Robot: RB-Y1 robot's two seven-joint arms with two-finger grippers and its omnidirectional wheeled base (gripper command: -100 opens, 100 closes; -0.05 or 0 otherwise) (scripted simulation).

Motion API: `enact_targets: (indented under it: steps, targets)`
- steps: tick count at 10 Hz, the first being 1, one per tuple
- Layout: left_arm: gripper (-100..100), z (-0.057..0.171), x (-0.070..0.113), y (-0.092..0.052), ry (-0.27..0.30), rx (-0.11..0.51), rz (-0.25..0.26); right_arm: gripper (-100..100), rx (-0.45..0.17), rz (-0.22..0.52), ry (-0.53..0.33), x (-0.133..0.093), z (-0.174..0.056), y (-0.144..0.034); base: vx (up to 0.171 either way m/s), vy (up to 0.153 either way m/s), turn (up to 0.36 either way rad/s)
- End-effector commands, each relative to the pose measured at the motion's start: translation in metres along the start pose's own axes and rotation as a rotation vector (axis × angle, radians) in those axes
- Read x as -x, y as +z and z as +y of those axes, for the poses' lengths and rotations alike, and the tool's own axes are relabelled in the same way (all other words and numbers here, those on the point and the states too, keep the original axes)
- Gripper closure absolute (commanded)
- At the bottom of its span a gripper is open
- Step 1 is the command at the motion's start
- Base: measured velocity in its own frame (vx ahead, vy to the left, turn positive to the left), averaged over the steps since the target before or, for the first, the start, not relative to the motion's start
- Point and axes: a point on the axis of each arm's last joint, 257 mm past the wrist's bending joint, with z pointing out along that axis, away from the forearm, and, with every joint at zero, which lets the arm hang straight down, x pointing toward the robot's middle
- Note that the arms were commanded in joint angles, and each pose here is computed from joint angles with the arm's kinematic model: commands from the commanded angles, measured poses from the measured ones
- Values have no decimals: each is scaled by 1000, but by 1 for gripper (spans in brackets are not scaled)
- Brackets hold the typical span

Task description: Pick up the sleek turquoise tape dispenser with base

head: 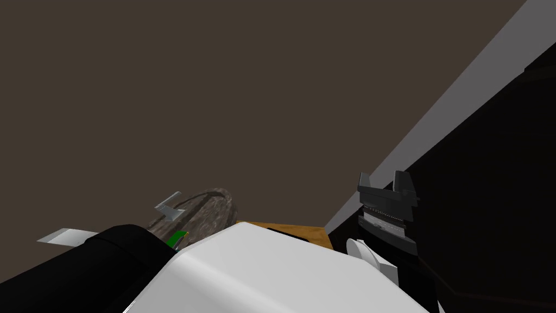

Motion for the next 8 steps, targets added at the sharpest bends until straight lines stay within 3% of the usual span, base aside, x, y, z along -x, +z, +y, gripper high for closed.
enact_targets:
  steps: [1, 2, 3, 4, 6, 7, 8]
  targets:
    - [100, 0, 0, 0, 0, 0, 0, 0, 0, 0, 0, 0, 0, 0, 0, 0, 0]
    - [100, 0, 0, 0, 0, 0, 0, 0, 0, 0, 0, 0, 0, 0, 0, 0, 0]
    - [0, 0, 0, 0, 0, 0, 0, 0, 0, 0, 0, 0, 0, 0, 0, 0, 0]
    - [100, 1, 3, -7, -5, 2, -3, 0, 0, 0, 0, 0, 0, 0, 0, 1, -51]
    - [100, 1, 7, -17, -12, 2, -6, 0, 0, 0, 0, 0, 0, 0, 1, 0, -47]
    - [100, 0, 6, -13, -10, 0, -4, 0, 0, 0, 0, 0, 0, 0, 0, 0, 0]
    - [0, 1, 7, -14, -10, 2, -5, 0, 0, 0, 0, 0, 0, 0, 0, 0, 0]
